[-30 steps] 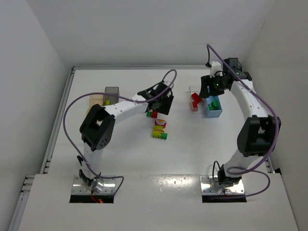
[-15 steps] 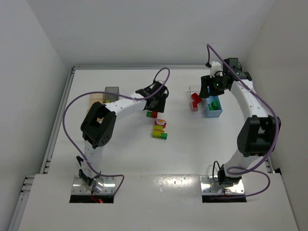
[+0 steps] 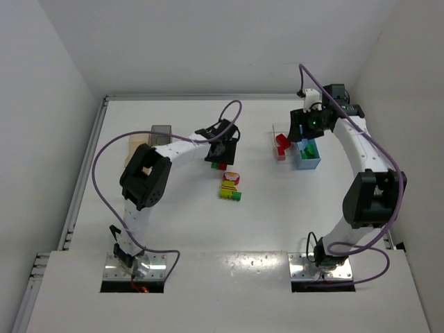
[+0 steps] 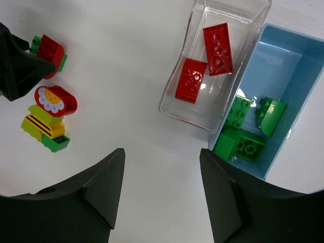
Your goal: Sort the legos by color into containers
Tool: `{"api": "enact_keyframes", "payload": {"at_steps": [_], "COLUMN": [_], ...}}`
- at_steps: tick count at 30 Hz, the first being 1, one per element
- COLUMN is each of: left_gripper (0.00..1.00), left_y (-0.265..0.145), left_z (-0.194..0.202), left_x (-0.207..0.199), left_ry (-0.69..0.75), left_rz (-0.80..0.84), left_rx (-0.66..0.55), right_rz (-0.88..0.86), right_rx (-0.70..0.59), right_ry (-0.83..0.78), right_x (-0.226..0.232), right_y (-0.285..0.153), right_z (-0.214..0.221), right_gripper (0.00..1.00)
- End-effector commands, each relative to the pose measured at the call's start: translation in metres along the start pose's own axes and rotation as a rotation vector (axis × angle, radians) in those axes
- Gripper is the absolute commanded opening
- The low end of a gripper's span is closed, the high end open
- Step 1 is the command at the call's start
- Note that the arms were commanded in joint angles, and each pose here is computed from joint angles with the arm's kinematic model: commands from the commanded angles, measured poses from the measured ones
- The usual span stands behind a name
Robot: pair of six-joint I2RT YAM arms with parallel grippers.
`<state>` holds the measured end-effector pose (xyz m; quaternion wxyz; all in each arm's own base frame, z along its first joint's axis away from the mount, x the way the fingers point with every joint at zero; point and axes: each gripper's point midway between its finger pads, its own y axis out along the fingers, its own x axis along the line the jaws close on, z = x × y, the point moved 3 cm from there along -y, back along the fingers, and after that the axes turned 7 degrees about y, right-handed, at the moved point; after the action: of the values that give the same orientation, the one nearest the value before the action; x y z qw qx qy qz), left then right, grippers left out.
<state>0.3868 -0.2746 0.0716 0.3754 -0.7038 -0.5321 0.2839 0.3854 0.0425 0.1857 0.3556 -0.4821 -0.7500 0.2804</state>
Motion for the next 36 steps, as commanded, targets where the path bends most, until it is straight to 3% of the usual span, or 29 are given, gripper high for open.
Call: {"api": "enact_keyframes", "payload": {"at_steps": [1,6,9,12,13,15,17,18,22,23,24,25,27,29,36], "left_gripper": [0.63,0.56,0.45,0.26,0.16,0.12,0.09,0.07,0.07,0.07,0.07,0.07,0.05,0.0,0.0], "left_y": [0.002,0.004,0.007,0.002,0.0,-0.015,-0.026,-0.043,-0.078,-0.103,-0.123,-0.13,-0.146,-0.15,-0.173], "left_z": [-0.005,-0.005,-0.002,-0.005,-0.004,-0.015,-0.017,-0.035,-0.07,-0.07,-0.093,-0.082,-0.088,-0.088,-0.085], "left_x": [-0.004,-0.007,-0.008,-0.009,-0.008,-0.011,-0.01,-0.009,0.025,0.015,0.017,0.028,0.039,0.043,0.032], "left_ry": [-0.02,-0.02,-0.009,-0.002,-0.002,0.014,-0.003,-0.013,-0.139,-0.13,-0.208,-0.268,-0.376,-0.402,-0.369], "left_rz": [0.04,0.058,0.066,0.078,0.078,0.115,0.21,0.282,0.698,0.946,1.072,1.177,1.304,1.316,1.414], "left_rx": [0.008,0.014,0.025,0.016,0.016,-0.028,-0.035,-0.103,-0.204,-0.195,-0.269,-0.228,-0.275,-0.281,-0.269], "right_rz": [-0.002,0.006,0.005,0.007,0.006,-0.036,-0.109,-0.152,-0.405,-0.442,-0.465,-0.494,-0.523,-0.55,-0.536], "right_rx": [-0.06,-0.049,-0.04,-0.056,-0.048,-0.052,-0.064,-0.057,-0.034,-0.028,-0.068,-0.091,-0.165,-0.204,-0.333], "right_ry": [-0.013,-0.009,-0.005,-0.012,-0.008,-0.023,-0.059,-0.093,-0.094,-0.098,-0.132,-0.155,-0.21,-0.256,-0.367], "right_x": [0.004,0.003,0.003,0.003,0.003,0.009,0.023,0.032,0.067,0.074,0.078,0.084,0.099,0.115,0.154], "right_y": [-0.013,-0.012,-0.01,-0.013,-0.011,-0.011,-0.013,-0.012,-0.002,0.002,0.006,0.007,0.012,0.016,0.039], "right_z": [-0.011,-0.005,-0.001,-0.005,-0.001,-0.002,-0.004,-0.002,0.009,0.014,0.008,0.008,-0.005,-0.012,-0.044], "right_gripper": [0.61,0.61,0.61,0.6,0.6,0.59,0.59,0.59,0.6,0.61,0.61,0.61,0.61,0.61,0.64]}}
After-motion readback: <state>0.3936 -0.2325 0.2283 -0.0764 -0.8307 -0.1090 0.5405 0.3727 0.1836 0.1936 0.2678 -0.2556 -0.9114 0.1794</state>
